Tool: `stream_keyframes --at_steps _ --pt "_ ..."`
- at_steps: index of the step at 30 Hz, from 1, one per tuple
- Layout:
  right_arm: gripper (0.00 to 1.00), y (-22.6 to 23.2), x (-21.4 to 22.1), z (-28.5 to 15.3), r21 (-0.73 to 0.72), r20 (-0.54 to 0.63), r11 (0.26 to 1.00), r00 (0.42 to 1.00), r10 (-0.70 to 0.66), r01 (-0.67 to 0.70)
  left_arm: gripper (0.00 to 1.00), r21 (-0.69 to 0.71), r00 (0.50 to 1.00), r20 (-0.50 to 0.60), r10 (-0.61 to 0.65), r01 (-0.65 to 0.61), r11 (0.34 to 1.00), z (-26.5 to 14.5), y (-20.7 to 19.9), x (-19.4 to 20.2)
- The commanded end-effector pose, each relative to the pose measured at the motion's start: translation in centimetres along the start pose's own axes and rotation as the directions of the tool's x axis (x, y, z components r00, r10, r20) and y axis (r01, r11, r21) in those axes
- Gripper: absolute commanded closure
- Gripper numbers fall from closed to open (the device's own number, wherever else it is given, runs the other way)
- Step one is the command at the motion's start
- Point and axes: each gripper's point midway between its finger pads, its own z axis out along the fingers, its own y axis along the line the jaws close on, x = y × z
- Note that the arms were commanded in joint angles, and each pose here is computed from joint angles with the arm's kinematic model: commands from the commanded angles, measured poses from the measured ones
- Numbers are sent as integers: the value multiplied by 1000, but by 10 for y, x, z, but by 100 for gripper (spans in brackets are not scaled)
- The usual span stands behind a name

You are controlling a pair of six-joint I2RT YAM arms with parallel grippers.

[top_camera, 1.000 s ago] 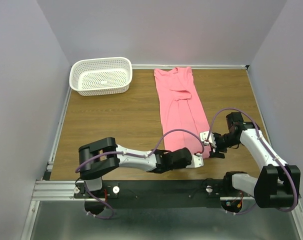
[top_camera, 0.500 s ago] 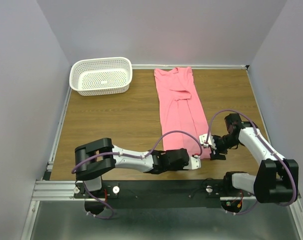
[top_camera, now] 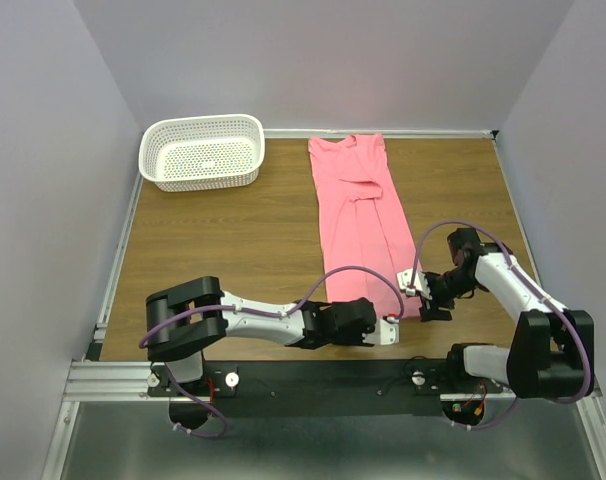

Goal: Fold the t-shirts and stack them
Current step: Fold the tshirt

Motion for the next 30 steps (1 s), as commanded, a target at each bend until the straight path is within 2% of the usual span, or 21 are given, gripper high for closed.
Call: stream_keyframes --at_steps 1,5,7,14,15,16,17,19,20,22,25,30 --pt "29 1 10 5 -11 -31 1000 999 -15 15 41 70 998 -39 54 -51 996 11 -20 19" --pt "29 3 14 9 -19 -41 1000 999 -26 25 47 74 995 -73 65 -60 995 19 -21 29" --pt "30 2 19 11 -19 -59 999 998 -36 35 54 72 996 -65 66 -61 996 19 -19 27" --pt "32 3 26 17 -26 -88 999 995 -50 48 66 81 997 -38 64 -61 995 17 -18 23" --pt "34 2 27 18 -22 -91 999 995 -43 41 75 83 997 -39 65 -61 995 16 -18 23" --pt "35 1 28 19 -18 -94 999 995 -43 41 78 84 997 -35 64 -61 995 16 -18 22" --pt "41 0 29 19 -13 -97 999 995 -35 34 88 83 997 -33 65 -62 995 15 -18 22" --pt "48 -3 30 20 -3 -98 1000 995 -29 29 89 85 997 -29 66 -63 994 15 -18 21" --pt "56 -4 31 21 -1 -100 1000 995 -21 21 90 88 997 -27 69 -66 994 15 -18 21" --pt "63 -7 32 22 8 -102 1000 995 -19 20 92 96 997 -26 72 -69 993 15 -20 21" --pt "76 -9 33 24 20 -103 1000 995 -14 16 100 97 997 -10 77 -75 992 13 -18 17" --pt "98 -17 23 18 52 -68 999 998 19 -16 100 123 997 41 69 -74 990 7 -14 7"
